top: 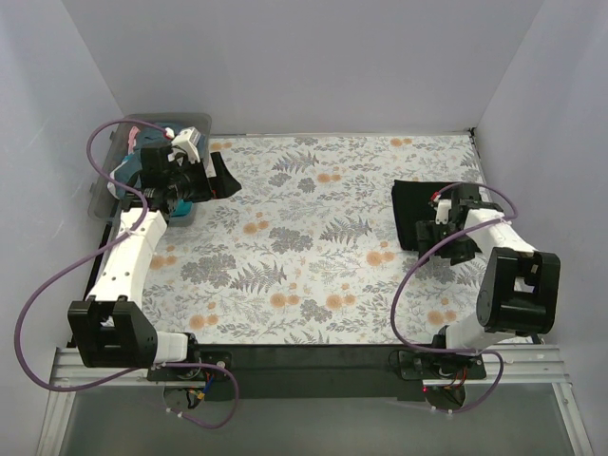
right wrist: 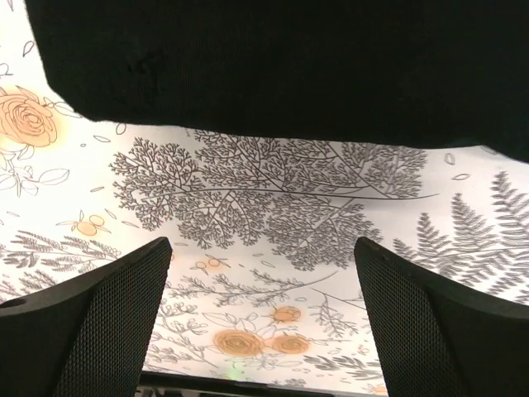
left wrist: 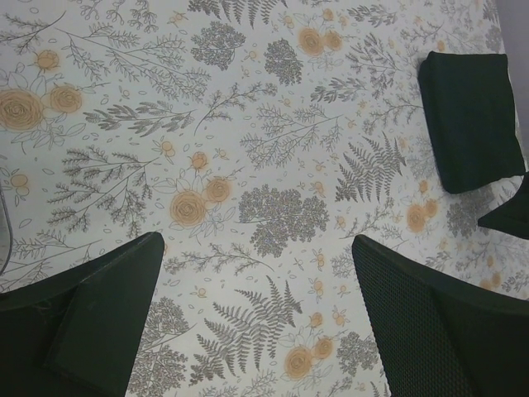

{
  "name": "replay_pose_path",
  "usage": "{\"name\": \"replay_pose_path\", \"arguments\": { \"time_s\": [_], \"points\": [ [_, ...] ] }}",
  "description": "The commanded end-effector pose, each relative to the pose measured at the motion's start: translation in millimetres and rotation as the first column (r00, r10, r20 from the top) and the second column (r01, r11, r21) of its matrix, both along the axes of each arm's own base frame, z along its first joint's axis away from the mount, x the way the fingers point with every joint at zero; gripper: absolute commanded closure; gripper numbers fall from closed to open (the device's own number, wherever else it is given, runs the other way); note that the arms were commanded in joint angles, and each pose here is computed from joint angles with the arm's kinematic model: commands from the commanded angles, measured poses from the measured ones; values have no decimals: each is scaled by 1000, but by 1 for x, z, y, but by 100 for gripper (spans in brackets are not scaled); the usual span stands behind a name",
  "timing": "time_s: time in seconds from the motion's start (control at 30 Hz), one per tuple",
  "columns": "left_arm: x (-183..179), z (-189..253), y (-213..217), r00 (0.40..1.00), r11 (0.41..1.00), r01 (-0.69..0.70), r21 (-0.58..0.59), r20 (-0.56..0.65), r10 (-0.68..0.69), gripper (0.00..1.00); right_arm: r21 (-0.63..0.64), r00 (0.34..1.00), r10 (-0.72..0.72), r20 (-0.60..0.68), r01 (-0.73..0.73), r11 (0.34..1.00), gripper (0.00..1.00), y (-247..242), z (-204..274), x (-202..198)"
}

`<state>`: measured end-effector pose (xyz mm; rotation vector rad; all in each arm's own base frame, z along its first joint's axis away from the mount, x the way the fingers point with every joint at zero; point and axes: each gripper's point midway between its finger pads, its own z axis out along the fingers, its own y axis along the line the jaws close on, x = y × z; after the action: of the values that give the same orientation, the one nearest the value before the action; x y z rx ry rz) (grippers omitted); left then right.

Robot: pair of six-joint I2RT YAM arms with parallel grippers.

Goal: Fold and stack the t-shirts
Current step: Neatly place the folded tshirt to the corner

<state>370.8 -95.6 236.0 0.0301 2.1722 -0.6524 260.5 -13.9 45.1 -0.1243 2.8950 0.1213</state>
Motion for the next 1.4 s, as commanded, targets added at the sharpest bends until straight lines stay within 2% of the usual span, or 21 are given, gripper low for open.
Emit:
{"name": "replay_pose_path", "arguments": {
  "time_s": [0.0,0.17,0.47,0.9,1.37],
  "points": [
    [-4,20,2,998,1000,-10,13,67,9,2,17,995,-76,70,75,997,2,5,-6,18],
    [-6,17,6,997,999,-23,32,68,21,2,27,989,-97,115,95,995,2,12,-18,37],
    [-8,17,8,998,999,-28,42,66,25,2,45,974,-201,106,197,979,2,10,-37,87],
    [-13,9,9,998,998,-22,57,54,19,2,4,989,-92,118,92,996,2,-17,-60,139],
    [-14,-6,12,999,997,-29,78,29,27,2,43,990,3,144,-9,999,2,-31,-75,191]
  ]
}}
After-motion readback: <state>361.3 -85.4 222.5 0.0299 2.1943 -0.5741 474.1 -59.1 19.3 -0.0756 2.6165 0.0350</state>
